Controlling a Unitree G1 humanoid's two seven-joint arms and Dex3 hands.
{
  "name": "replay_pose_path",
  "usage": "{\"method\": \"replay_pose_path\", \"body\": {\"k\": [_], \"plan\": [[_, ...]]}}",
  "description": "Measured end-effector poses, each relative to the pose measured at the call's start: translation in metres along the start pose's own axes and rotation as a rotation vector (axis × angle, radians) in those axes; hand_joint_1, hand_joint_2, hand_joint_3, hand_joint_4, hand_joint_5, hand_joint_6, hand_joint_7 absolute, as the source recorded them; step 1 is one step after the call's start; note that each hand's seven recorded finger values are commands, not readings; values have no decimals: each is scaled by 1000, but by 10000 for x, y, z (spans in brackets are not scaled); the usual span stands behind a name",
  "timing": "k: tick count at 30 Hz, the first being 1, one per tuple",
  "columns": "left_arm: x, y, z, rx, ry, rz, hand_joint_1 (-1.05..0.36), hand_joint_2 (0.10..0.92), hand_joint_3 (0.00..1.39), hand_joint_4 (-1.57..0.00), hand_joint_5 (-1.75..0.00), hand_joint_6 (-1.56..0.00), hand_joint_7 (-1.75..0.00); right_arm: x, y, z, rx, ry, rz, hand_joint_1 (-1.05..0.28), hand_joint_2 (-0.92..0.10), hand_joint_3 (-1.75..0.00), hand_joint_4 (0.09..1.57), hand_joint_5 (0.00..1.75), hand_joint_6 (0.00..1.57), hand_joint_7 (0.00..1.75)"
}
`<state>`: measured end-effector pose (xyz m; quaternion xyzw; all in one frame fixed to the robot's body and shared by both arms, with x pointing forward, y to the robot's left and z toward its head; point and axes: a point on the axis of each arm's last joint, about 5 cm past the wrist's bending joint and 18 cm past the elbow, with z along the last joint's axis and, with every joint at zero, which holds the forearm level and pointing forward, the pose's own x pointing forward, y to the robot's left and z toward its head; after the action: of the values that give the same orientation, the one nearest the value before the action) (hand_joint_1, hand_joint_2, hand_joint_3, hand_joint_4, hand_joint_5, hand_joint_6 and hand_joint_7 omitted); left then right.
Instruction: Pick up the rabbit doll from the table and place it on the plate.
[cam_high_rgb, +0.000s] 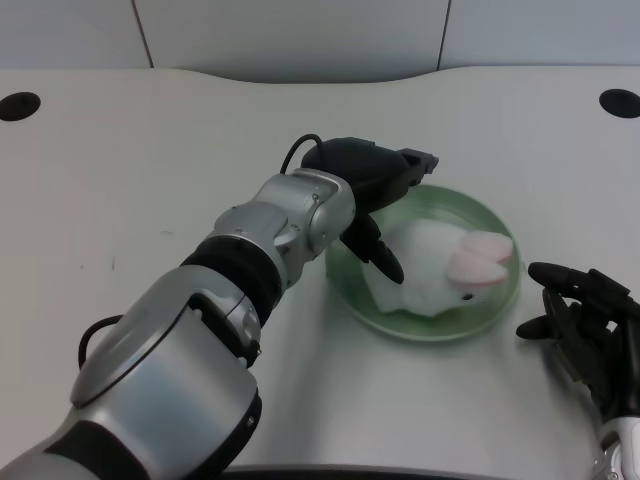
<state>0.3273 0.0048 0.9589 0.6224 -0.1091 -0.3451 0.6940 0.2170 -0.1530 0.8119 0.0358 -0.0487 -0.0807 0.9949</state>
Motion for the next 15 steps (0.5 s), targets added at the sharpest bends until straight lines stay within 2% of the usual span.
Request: {"method": "replay_pose_path", "body": {"k": [4,5,8,10,12,13,15], "plan": [[-6,6,-22,-3,12,2,-1009,921,67,1,1,1,1,-1,-1,-1,0,1,1,-345,-921,-309,909,1103,888,480],[-14,10,-42,-26,4,14,-971,921,89,-5,-3,1,1,2,2,0,0,1,2,-348,-921,-310,917,1110,888,481],[-113,75,-265,-167,-31,126,-947,921,137,-37,-25,1,1,8,-7,3,-2,1,4,-341,-921,-318,921,1120,888,482],[-211,136,-468,-243,-16,195,-941,921,154,-79,-54,-1,0,9,-16,3,-4,2,3,-345,-921,-330,907,1123,884,480],[-313,134,-652,-305,8,237,-935,921,164,-107,-78,-19,-10,10,-20,4,-2,3,12,-347,-921,-345,890,1141,882,483],[-367,109,-736,-339,12,248,-930,921,167,-117,-89,-32,-17,10,-20,4,-2,3,20,-349,-921,-349,885,1147,882,485],[-460,30,-865,-399,16,253,-922,921,190,-129,-109,-47,-26,11,-16,5,-2,2,27,-358,-921,-352,880,1151,884,488]]}}
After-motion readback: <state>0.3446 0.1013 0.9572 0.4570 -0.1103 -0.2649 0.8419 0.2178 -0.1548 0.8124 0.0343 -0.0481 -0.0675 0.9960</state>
